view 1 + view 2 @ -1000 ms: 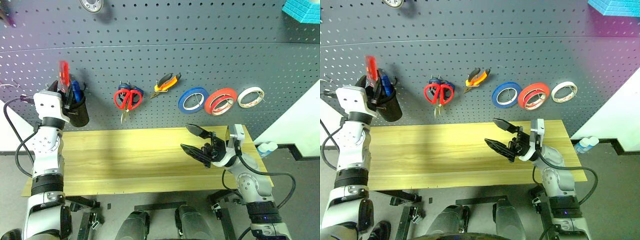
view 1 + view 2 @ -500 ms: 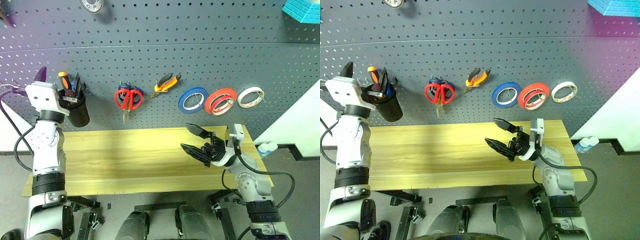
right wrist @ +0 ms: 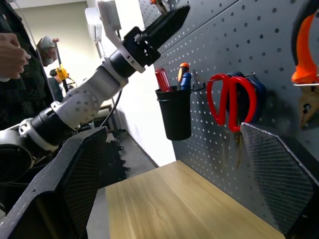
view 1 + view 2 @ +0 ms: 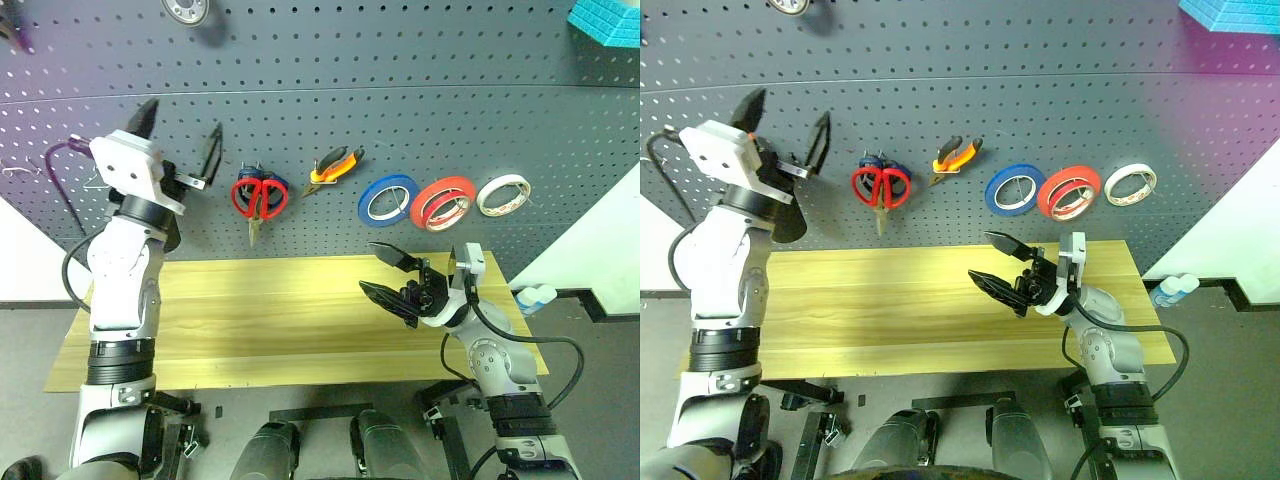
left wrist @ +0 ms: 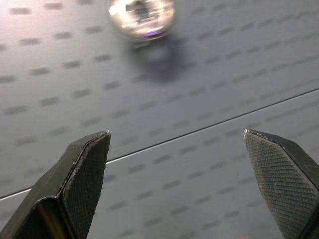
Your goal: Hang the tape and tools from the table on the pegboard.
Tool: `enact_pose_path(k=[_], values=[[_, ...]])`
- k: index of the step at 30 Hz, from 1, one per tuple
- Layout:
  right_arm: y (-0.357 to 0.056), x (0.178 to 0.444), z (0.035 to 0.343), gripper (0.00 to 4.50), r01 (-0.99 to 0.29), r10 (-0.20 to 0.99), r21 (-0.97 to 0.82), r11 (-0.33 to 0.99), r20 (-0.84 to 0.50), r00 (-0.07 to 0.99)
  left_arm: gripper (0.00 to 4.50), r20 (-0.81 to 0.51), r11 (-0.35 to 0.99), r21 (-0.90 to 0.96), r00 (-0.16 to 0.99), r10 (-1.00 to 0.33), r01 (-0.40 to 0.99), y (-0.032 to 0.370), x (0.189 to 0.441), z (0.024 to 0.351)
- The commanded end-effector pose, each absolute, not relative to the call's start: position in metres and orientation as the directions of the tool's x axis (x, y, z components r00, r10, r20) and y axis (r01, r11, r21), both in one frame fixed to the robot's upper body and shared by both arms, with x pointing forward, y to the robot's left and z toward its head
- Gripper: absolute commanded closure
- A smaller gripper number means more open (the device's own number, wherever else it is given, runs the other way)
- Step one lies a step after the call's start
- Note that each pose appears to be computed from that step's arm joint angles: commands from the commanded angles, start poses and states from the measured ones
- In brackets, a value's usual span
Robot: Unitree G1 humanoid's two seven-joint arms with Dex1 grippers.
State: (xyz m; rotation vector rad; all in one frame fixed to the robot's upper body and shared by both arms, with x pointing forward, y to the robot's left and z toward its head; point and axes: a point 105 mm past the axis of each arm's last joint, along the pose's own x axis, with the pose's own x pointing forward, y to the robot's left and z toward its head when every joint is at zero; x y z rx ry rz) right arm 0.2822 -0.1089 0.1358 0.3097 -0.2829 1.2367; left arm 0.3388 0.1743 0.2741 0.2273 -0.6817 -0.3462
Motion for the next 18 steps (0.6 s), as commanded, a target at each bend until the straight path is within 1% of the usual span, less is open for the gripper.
enact_pose_path(k=[1,4,5,7,9,11,13,15,18], values=[[-0.118,0.29,0.139,0.0,-0.929,0.845,0.048,0.368,0.4,0.355,0.02,0.529,0.887,0.33,0.716,-0.456,0.322,0.157,0.331,0.263],[-0.125,0.295,0.133,0.0,-0.901,0.819,0.055,0.43,0.397,0.415,0.02,0.493,0.883,0.306,0.734,-0.467,0.356,0.151,0.326,0.247],[-0.128,0.299,0.13,0.0,-0.877,0.794,0.057,0.478,0.399,0.459,0.02,0.471,0.875,0.318,0.741,-0.479,0.364,0.148,0.323,0.239],[-0.131,0.299,0.121,0.0,-0.852,0.773,0.068,0.519,0.389,0.501,0.02,0.421,0.863,0.321,0.758,-0.499,0.39,0.145,0.318,0.223],[-0.139,0.302,0.114,0.0,-0.801,0.721,0.084,0.593,0.389,0.574,0.02,0.377,0.854,0.343,0.776,-0.507,0.391,0.148,0.313,0.207],[-0.146,0.305,0.107,0.0,-0.731,0.671,0.042,0.681,0.363,0.646,0.02,0.329,0.854,0.333,0.8,-0.503,0.4,0.154,0.309,0.189],[-0.151,0.307,0.104,0.0,-0.693,0.63,0.064,0.718,0.365,0.686,0.02,0.298,0.853,0.333,0.814,-0.499,0.401,0.158,0.305,0.176],[-0.157,0.308,0.097,0.0,-0.626,0.563,0.088,0.775,0.353,0.747,0.02,0.255,0.867,0.302,0.842,-0.475,0.397,0.165,0.303,0.155],[-0.162,0.307,0.082,0.0,-0.546,0.507,0.061,0.836,0.298,0.809,0.02,0.216,0.878,0.286,0.867,-0.45,0.384,0.171,0.3,0.134]])
